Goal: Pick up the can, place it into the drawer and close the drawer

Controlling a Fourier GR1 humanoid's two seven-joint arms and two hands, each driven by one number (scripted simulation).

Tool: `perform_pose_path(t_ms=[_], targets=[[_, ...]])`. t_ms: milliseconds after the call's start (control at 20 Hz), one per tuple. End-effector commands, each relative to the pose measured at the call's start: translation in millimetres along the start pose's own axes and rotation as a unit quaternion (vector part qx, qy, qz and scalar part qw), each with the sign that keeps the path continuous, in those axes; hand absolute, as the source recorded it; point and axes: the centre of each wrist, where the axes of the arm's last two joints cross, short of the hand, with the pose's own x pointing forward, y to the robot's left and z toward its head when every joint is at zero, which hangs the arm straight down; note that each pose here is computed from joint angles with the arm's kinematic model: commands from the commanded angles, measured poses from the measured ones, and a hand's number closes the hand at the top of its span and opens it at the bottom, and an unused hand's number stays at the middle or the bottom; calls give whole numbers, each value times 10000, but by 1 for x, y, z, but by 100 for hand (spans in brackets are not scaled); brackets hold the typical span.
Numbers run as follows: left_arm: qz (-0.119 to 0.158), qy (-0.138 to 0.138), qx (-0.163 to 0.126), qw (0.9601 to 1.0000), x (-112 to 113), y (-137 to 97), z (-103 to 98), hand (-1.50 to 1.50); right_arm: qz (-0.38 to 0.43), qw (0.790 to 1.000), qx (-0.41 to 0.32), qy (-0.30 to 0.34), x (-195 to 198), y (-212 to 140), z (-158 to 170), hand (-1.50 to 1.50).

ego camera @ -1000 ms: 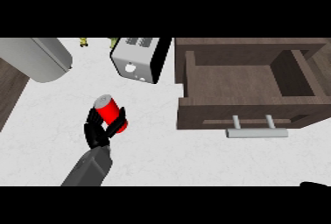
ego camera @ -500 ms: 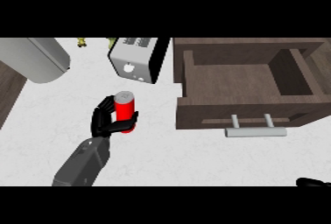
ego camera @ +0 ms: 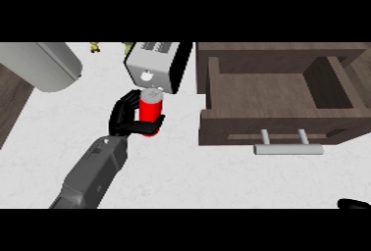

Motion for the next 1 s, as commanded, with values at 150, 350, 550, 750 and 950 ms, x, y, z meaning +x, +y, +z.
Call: perform_pose_path(t_ms=[150, 350, 550, 750, 950], targets=[[-372, -331, -491, 9976, 56, -44, -26, 150, 149, 9998, -94, 10, 5, -1, -7, -150], [-166, -259, -676, 9972, 100, -80, -38, 150, 17, 9998, -158, -113, 2, -4, -1, -150], [-181, -339, -788, 9962, 147, -103, -57, 150, 14, 9998, -169, -36, 2, 1, -18, -150], [-204, -373, -849, 9955, 191, -135, -49, 150, 121, 9999, -62, -34, 9, -1, -2, -150], [-352, -449, -874, 9945, 219, -152, -66, 150, 37, 10000, -43, -65, 14, 8, 13, -150]])
